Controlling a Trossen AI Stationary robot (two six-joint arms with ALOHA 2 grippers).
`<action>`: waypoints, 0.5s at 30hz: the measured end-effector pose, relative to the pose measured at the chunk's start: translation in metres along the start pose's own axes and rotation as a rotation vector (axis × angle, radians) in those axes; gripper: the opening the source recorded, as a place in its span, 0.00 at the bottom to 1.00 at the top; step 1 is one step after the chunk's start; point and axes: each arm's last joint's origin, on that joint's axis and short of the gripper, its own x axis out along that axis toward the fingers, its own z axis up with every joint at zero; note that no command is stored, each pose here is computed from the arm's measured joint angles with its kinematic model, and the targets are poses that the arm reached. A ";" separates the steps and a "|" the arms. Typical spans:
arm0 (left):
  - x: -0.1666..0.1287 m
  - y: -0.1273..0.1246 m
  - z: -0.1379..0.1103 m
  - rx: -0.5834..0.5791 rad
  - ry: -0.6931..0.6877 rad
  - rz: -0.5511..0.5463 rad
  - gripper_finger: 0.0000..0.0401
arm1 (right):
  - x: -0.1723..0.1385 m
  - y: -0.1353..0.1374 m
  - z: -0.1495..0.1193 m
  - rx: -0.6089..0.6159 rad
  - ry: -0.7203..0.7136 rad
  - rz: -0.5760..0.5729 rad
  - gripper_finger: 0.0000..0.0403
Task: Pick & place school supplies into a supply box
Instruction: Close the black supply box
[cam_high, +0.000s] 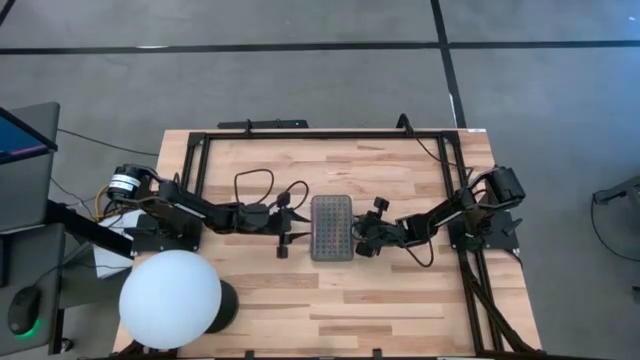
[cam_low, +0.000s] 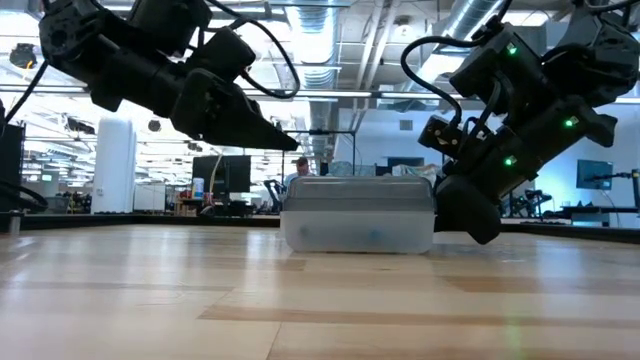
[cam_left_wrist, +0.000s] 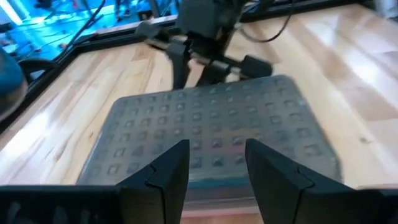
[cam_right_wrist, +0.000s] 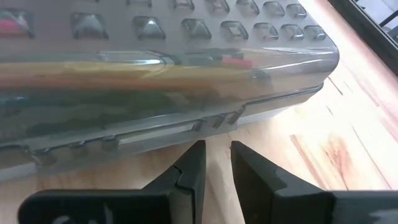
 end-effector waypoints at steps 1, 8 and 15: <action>0.000 0.000 0.001 -0.001 -0.008 -0.015 0.38 | 0.000 0.000 0.000 0.000 0.000 0.000 0.18; 0.009 -0.003 -0.001 -0.013 -0.115 -0.040 0.38 | 0.000 0.000 0.002 0.011 -0.018 0.002 0.18; 0.034 -0.003 -0.008 -0.055 -0.217 -0.020 0.38 | 0.000 0.000 0.002 0.010 -0.017 0.002 0.18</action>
